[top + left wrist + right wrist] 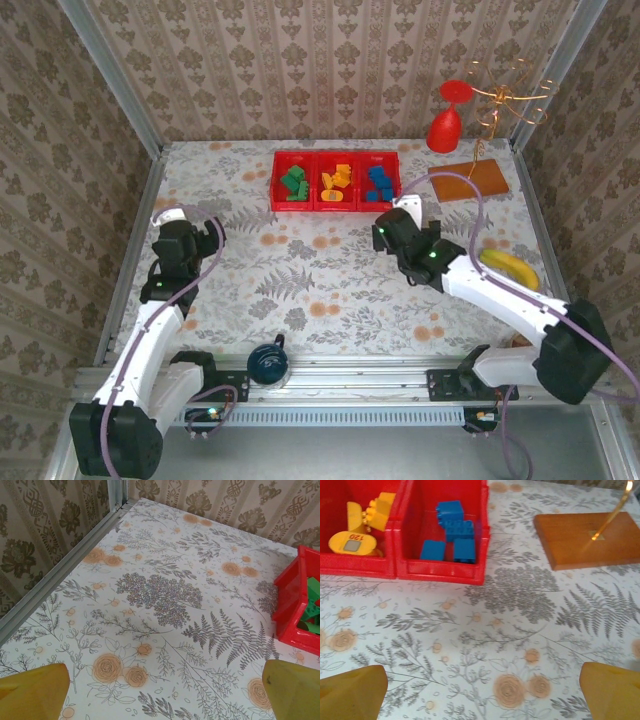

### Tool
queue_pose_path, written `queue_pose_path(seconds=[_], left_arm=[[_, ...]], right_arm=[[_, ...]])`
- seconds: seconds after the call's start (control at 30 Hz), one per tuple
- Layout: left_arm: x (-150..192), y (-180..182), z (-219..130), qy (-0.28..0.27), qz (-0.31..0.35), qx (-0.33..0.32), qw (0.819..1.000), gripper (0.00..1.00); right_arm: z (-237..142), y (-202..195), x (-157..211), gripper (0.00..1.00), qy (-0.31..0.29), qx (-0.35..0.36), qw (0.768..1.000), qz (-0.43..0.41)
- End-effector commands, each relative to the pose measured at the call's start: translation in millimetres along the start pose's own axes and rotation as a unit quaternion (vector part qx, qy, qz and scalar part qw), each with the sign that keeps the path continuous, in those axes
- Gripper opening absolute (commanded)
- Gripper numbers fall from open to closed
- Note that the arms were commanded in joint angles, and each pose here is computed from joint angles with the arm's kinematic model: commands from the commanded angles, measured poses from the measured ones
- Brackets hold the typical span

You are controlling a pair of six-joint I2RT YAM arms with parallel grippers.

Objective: Sort the legos into containers by color
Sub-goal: Reset both arms

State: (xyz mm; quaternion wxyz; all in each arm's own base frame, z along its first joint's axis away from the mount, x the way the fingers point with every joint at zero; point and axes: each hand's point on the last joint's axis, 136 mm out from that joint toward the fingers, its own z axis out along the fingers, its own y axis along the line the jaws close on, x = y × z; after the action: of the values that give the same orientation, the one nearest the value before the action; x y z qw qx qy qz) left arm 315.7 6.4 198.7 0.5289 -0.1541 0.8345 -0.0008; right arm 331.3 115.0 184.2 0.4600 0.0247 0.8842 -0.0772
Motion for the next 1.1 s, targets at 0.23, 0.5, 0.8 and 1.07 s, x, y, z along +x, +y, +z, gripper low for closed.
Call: queue_pose_path(seconds=[0.23,0.5,0.8,1.07], left_arm=[[-0.9,9.6,3.9,-0.031,0.034,-0.012,0.999,1.0],[-1.2,19.4,11.8,-0.06,0.049,-0.016,0.997,1.0],[0.2,30.9,30.0,-0.098,0.075,-0.004,0.992,1.0],[-0.3,37.2,47.3,-0.117,0.08,0.026,0.99,1.0]], right_arm=[[-9.3,-83.4,18.5,1.0,-0.008,0.077,0.993,0.092],[-1.9,-129.6,30.5,1.0,-0.022,0.131,0.983,0.124],[14.6,-154.6,25.2,1.0,-0.053,0.163,0.979,0.11],[29.4,-157.1,20.3,1.0,-0.093,0.155,0.98,0.084]])
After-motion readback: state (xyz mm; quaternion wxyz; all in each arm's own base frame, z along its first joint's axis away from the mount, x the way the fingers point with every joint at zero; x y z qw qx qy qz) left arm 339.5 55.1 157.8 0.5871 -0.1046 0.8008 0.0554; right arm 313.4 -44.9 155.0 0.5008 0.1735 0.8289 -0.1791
